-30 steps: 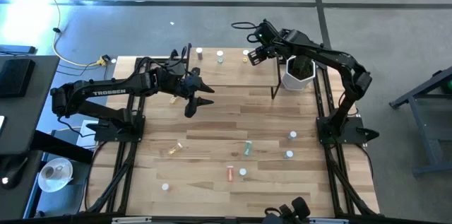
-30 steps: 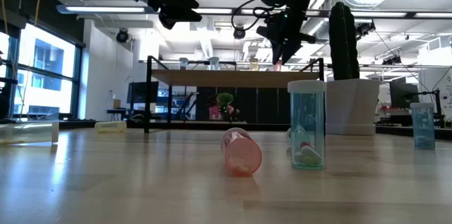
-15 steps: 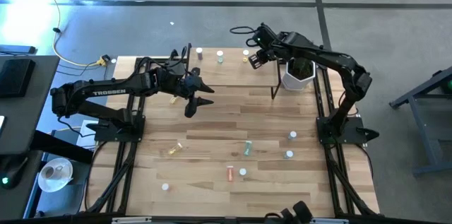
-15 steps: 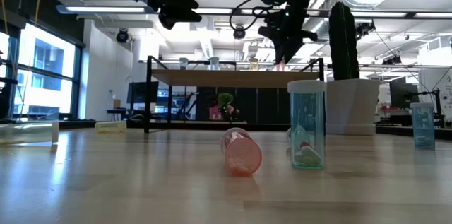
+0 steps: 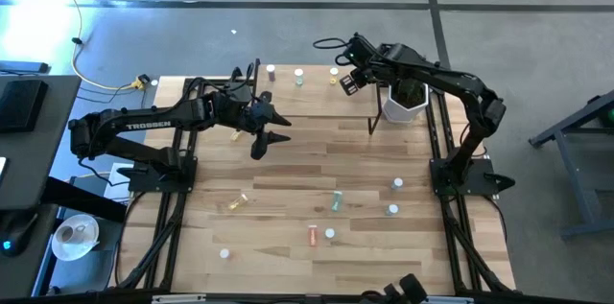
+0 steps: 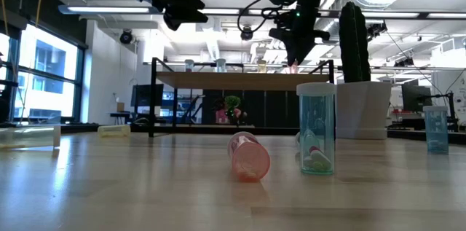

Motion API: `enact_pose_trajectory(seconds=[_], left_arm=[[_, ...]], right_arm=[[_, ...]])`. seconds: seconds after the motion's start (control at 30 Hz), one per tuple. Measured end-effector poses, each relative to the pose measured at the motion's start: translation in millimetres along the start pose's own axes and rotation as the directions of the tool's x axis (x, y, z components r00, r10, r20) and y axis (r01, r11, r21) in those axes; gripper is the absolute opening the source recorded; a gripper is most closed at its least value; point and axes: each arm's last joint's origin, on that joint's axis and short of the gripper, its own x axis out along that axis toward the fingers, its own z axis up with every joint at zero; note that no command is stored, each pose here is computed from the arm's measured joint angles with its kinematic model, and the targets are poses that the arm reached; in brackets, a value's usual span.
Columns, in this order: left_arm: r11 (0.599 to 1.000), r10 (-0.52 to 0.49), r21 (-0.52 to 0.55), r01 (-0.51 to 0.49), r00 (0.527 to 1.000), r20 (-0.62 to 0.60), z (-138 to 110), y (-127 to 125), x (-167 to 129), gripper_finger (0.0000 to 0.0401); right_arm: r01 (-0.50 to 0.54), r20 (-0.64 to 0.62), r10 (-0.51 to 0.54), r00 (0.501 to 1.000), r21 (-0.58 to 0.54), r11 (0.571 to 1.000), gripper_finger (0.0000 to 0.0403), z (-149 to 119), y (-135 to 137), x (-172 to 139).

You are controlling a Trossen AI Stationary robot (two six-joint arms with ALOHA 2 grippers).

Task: Pick and place medicine bottles onto shelf by color
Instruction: Adjust the pink pill bottle on the shelf

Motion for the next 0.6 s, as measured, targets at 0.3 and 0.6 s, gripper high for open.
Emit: enact_pose_trajectory(seconds=[0.3, 0.6], left_arm=[[1.0, 0.0, 0.0, 0.0, 1.0, 0.0, 0.0, 0.0, 0.0, 0.0204], [1.0, 0.0, 0.0, 0.0, 1.0, 0.0, 0.0, 0.0, 0.0, 0.0204]], right_arm=[[-0.018, -0.003, 0.018, 1.0, 0.009, 1.0, 0.0122, 0.0, 0.5, 0.0], [-0.001, -0.002, 0.001, 1.0, -0.001, 1.0, 0.0158, 0.0, 0.3, 0.6]])
